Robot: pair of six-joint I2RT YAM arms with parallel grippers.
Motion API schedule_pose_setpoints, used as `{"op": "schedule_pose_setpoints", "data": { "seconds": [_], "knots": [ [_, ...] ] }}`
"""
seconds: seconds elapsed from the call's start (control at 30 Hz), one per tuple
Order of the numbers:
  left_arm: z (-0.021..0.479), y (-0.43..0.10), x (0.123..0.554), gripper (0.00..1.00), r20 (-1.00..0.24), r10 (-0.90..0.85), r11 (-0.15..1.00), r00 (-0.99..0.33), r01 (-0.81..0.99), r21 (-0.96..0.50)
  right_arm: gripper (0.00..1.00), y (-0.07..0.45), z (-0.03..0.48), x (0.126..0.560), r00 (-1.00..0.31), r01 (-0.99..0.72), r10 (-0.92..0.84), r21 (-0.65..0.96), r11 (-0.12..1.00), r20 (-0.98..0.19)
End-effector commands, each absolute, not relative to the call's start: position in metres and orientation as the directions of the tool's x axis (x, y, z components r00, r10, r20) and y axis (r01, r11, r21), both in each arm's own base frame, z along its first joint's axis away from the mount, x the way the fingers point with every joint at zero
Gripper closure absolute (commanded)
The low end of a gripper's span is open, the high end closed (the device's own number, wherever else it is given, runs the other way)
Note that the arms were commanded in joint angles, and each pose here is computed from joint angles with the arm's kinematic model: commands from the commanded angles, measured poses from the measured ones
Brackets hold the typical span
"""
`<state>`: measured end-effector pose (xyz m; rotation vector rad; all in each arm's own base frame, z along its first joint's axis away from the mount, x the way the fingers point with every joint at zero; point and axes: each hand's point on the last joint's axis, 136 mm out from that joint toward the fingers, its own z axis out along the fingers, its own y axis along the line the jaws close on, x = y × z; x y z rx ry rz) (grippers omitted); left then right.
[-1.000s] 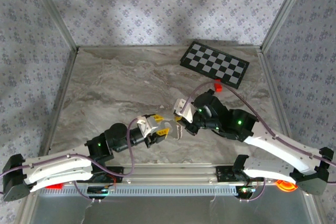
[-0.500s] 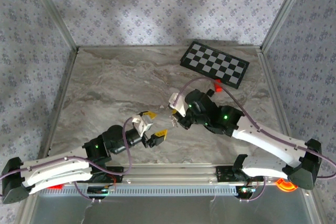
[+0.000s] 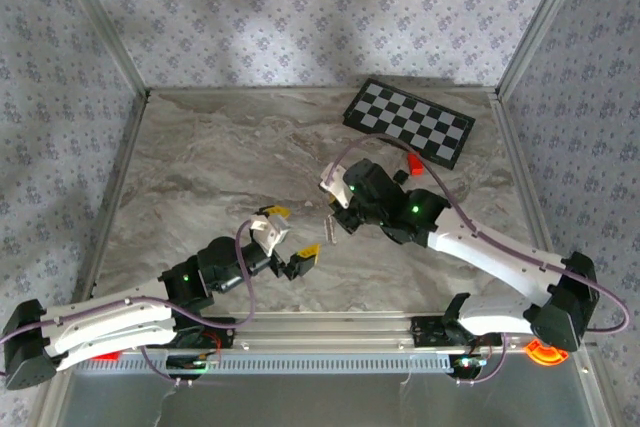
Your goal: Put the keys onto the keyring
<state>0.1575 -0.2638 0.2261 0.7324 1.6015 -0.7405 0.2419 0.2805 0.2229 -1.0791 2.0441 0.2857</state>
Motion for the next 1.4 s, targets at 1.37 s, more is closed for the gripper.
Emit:
{"op": "schedule_pose_setpoints", "data": {
  "seconds": [1.37],
  "knots": [
    [0.223, -0.203, 0.169, 0.0, -0.987, 0.023, 0.735, -0.156, 0.672, -0.089, 1.0, 0.377, 0.201, 0.341, -0.469, -0.785, -0.611, -0.016, 0.62, -0.637]
  ]
}}
